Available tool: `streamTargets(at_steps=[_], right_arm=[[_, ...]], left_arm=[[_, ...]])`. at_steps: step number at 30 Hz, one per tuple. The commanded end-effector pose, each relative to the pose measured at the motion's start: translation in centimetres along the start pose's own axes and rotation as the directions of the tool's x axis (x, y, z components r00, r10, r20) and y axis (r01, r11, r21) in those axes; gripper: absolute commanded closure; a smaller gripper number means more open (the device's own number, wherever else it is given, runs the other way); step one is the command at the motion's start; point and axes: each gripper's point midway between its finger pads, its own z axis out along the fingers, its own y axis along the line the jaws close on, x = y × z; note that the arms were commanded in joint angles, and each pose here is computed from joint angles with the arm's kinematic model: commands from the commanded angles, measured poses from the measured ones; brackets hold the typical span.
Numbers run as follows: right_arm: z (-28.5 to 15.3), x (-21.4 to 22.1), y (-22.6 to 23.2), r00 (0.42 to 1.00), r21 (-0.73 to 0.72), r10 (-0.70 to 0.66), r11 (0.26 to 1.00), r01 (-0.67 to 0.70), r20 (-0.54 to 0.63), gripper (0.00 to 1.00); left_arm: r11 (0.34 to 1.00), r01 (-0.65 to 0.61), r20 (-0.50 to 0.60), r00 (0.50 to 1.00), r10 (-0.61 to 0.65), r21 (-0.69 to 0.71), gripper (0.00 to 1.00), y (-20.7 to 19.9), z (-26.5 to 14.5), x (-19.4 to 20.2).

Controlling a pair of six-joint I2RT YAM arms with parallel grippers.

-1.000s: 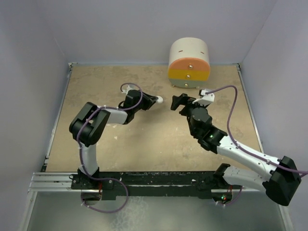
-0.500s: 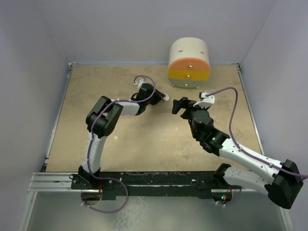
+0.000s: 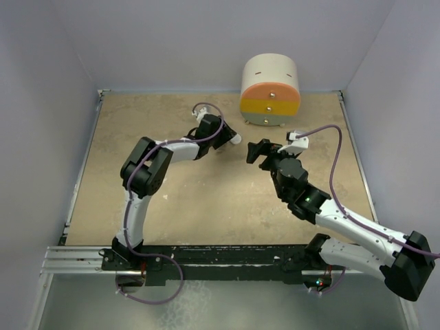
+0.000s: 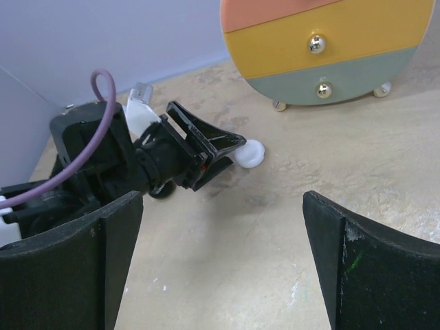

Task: Insert the wireless bluetooth earbuds into the charging case
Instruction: Place the charging case at the center of the board, then reset both arms

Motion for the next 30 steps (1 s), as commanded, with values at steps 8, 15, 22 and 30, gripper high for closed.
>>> streamTargets(at_steps=[8,15,22,30], right_arm=[[-0.1,-1.4,-0.2,0.999,0.023,0.026,0.999,-0.027,0.025,0.00],[0.1,0.1,-0.8,0.999,0.025,0.048,0.999,-0.048,0.003,0.00],[-0.3,0.7,-2.0,0.998,0.065,0.056,0.996,-0.056,0.001,0.00],[-0.4,0.7,-1.8,0.998,0.049,0.061,0.997,-0.060,-0.005,0.00]], left_arm=[[0.991,-0.099,0.344,0.931,0.124,-0.089,0.37,-4.1,-16.7,-15.2],[0.992,-0.049,0.502,0.859,0.100,-0.113,0.34,0.3,-29.8,-15.2],[0.986,-0.019,0.566,0.817,0.111,-0.167,0.32,4.6,-36.0,-14.1],[0.986,-0.051,0.559,0.818,0.133,-0.159,0.31,4.6,-36.4,-13.8]])
